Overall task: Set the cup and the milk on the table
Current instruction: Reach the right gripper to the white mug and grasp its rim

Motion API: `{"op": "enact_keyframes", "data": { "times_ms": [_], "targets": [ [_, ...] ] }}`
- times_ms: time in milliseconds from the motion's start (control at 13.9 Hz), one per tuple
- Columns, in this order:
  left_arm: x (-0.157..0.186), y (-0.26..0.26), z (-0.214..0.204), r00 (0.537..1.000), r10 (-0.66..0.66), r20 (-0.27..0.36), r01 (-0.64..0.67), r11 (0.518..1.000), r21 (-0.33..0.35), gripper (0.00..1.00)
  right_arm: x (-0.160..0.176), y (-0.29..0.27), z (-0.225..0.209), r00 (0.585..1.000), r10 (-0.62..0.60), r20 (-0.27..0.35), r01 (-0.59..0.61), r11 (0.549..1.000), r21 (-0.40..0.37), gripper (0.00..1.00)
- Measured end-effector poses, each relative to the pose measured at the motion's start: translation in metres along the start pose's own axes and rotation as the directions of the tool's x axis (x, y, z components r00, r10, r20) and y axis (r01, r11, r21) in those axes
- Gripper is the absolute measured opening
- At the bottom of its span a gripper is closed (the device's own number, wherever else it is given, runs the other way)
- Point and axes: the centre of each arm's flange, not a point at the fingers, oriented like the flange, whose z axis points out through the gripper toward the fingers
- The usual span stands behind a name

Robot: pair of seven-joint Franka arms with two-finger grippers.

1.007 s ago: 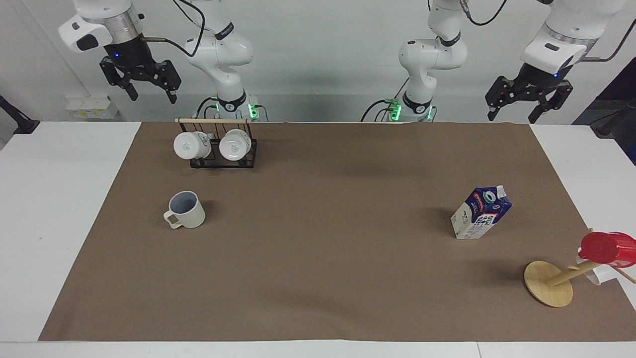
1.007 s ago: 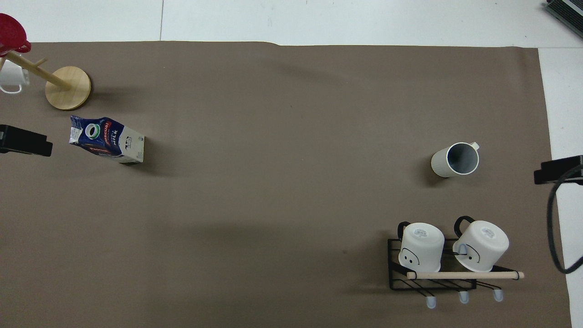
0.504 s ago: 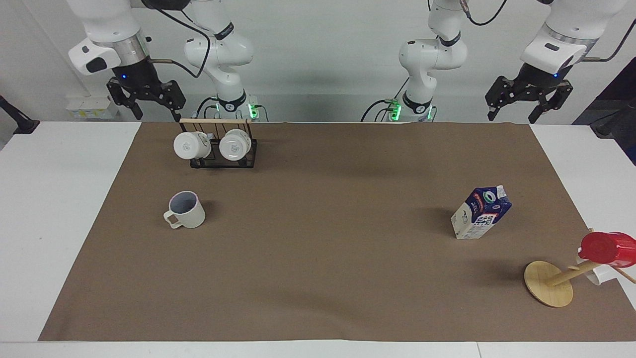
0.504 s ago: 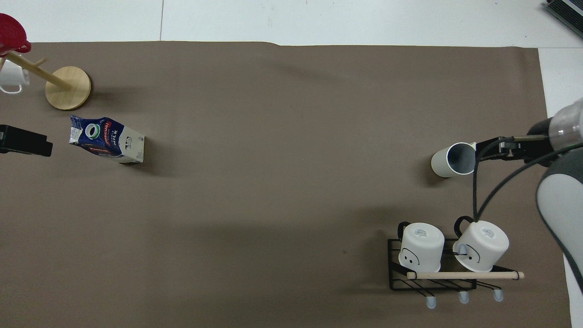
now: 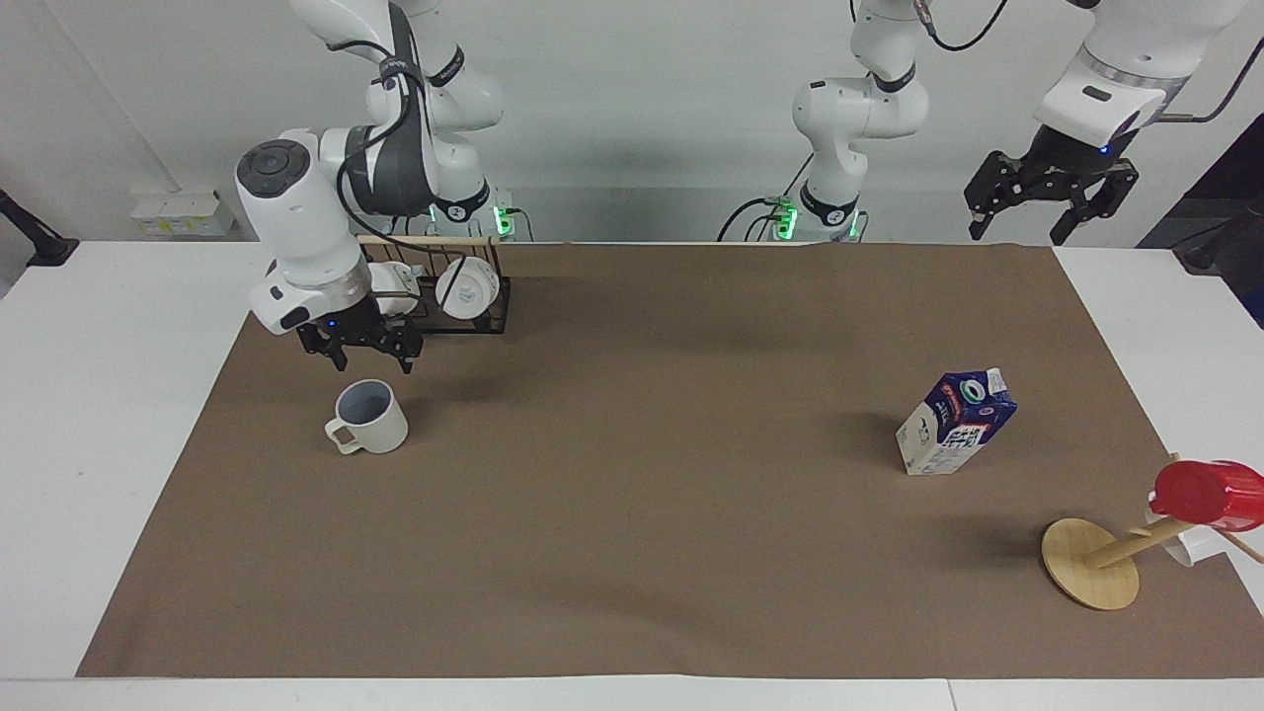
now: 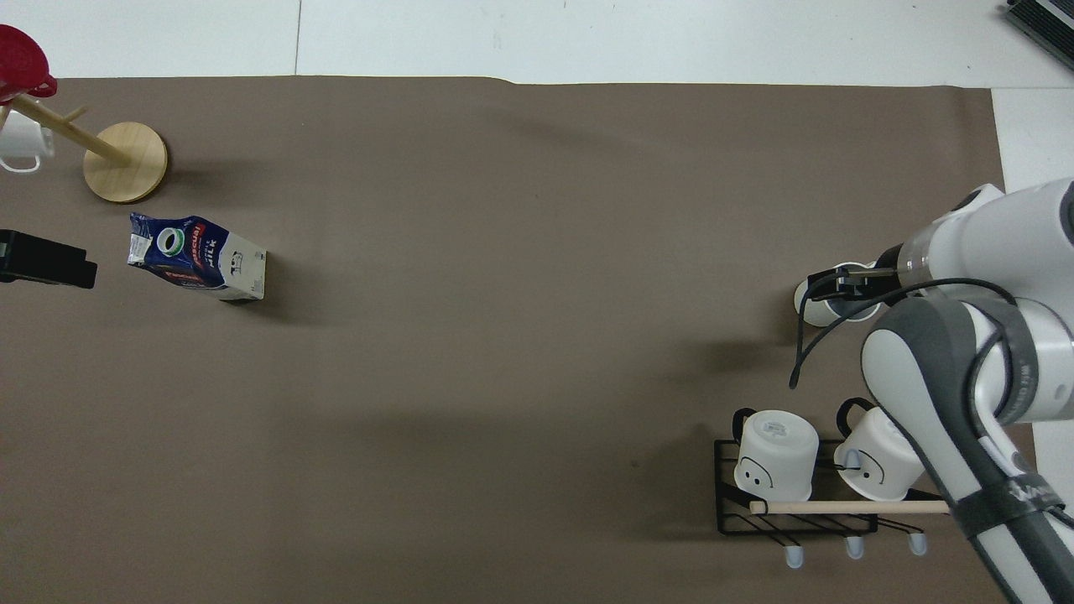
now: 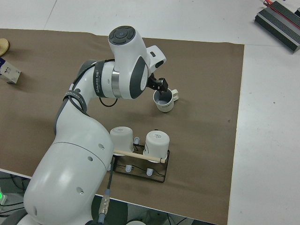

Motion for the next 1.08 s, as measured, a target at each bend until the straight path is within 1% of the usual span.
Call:
{"op": "enact_keyframes", "data": {
  "times_ms": [144, 504, 1007, 1079],
  "targets": [
    [0.000, 0.000, 0.000, 1.000, 0.000, 0.000, 0.000, 1.000, 0.000, 1.00, -0.003, 0.002, 0.016, 1.000, 0.003, 0.005, -0.003, 1.000, -0.001, 1.00],
    [0.000, 0.000, 0.000, 1.000, 0.000, 0.000, 0.000, 1.000, 0.000, 1.00, -0.005, 0.001, 0.057, 1.000, 0.002, -0.011, -0.002, 1.000, -0.001, 1.00],
    [0.000, 0.000, 0.000, 1.000, 0.000, 0.000, 0.000, 1.000, 0.000, 1.00, -0.007, 0.001, 0.075, 0.999, -0.048, -0.003, 0.048, 0.999, -0.003, 1.00],
    [0.000, 0.000, 0.000, 1.000, 0.000, 0.000, 0.000, 1.000, 0.000, 1.00, -0.007, 0.001, 0.075, 0.998, -0.061, -0.003, 0.060, 0.998, -0.003, 0.93]
  ]
}}
